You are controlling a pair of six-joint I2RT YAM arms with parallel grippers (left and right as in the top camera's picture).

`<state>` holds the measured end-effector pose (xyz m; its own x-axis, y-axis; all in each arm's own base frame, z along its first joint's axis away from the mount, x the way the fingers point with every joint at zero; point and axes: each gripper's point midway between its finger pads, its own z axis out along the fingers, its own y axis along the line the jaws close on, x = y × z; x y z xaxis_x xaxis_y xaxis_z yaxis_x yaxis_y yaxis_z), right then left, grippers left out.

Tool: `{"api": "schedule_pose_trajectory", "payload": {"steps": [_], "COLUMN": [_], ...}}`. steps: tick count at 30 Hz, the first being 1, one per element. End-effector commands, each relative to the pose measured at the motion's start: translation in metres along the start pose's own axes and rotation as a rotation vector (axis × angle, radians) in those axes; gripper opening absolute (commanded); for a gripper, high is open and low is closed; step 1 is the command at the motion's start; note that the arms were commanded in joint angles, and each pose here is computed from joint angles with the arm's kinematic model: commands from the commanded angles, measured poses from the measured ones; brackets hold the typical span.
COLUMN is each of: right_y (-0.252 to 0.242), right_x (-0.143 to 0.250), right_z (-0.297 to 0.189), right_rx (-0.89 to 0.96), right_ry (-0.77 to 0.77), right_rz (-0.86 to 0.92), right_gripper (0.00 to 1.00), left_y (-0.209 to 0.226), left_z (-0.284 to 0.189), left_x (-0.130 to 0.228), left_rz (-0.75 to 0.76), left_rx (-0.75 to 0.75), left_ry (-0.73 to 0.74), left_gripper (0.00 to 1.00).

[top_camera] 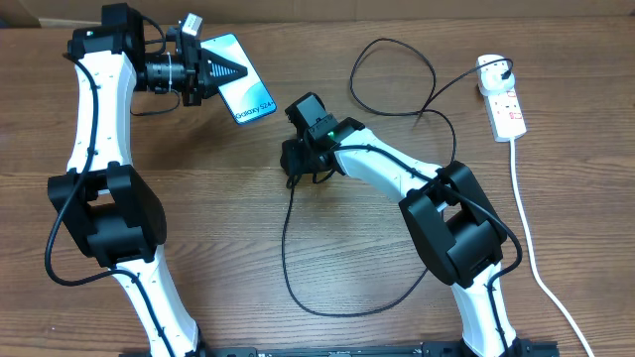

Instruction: Plug charger to phone and switch on socket

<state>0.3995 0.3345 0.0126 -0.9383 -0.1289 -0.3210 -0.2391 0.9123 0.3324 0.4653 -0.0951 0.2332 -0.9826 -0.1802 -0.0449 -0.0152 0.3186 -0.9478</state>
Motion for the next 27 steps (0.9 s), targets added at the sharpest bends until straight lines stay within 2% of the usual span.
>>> {"api": "schedule_pose_trajectory", "payload": {"steps": [1,12,21,27], "right_y": [0.006,0.008,-0.006,-0.020], "right_x": [-0.003,0.032,0.046,0.039], "right_z": [0.004,0.015,0.039,0.040], "right_rx": [-0.010,-0.082,-0.067,-0.061], "right_ry": [-0.003,0.115,0.166,0.161], "right_rz": [0.001,0.069,0.112,0.142], "right_gripper": [0.47,0.39,0.31,0.16], "left_y": [-0.014,-0.009,-0.009,-0.010], "left_z": [-0.004,-0.003,-0.003,-0.003], "left_x": [0.001,0.000,0.000,0.000], "left_rz": [0.005,0.005,0.003,0.004], "left_rx": [0.052,0.026,0.026,0.026], "left_ry": [-0.003,-0.006,-0.005,-0.005], "left_gripper": [0.04,0.04,0.04,0.04]}}
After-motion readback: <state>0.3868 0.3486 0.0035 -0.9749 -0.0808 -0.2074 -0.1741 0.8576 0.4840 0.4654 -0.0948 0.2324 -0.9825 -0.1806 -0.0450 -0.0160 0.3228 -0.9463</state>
